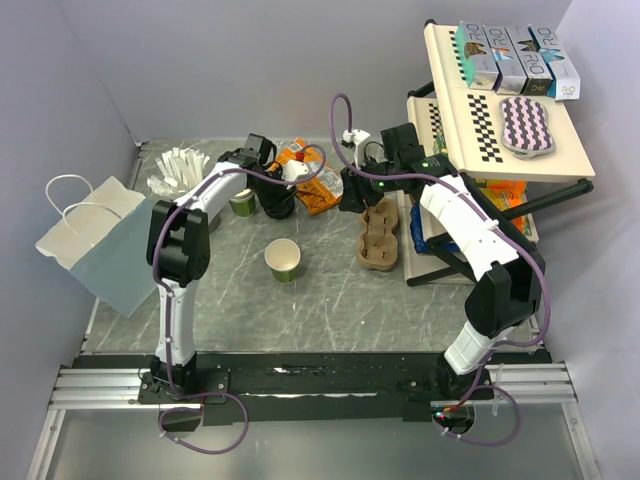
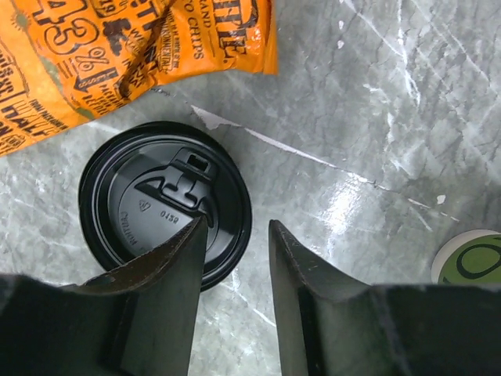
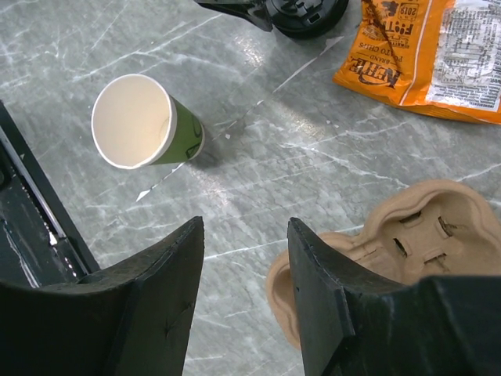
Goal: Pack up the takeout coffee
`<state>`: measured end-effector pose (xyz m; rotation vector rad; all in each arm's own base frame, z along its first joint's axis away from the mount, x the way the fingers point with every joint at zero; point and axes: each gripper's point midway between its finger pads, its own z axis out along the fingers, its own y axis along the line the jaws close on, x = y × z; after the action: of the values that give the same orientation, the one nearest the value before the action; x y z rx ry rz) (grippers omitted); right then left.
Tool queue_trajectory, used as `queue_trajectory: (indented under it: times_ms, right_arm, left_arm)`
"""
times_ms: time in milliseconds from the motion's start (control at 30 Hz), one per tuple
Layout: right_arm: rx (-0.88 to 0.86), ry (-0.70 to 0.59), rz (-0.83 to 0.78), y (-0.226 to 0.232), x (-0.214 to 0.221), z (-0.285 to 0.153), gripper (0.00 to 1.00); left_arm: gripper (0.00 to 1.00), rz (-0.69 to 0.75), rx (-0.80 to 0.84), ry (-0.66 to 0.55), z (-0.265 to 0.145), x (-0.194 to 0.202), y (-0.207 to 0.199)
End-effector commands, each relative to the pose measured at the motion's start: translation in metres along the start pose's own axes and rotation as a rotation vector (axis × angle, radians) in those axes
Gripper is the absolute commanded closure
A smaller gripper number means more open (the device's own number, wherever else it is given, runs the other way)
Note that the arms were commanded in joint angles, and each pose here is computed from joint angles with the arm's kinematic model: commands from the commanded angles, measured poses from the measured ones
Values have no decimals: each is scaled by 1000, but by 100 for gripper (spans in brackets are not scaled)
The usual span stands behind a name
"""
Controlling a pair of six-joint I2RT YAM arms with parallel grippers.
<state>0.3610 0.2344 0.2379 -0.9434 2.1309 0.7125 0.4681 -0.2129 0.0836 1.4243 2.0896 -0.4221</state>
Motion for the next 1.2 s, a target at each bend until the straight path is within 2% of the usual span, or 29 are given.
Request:
queue_trajectory:
  times_ms: [0, 300, 800, 1167]
  right_arm:
    - [-2, -32, -27, 3, -11, -10, 46]
    - [10, -28, -29, 1, -9, -10, 45]
    - [19, -18, -22, -3, -6, -8, 44]
    - [19, -20, -14, -6, -9, -5, 44]
  left_arm:
    - [58, 30, -9, -19, 4, -6, 2]
    - [63, 34, -13, -7, 12, -3, 1]
    - [65, 31, -5, 7, 19, 3, -6]
    - [81, 36, -17, 17, 20, 3, -3]
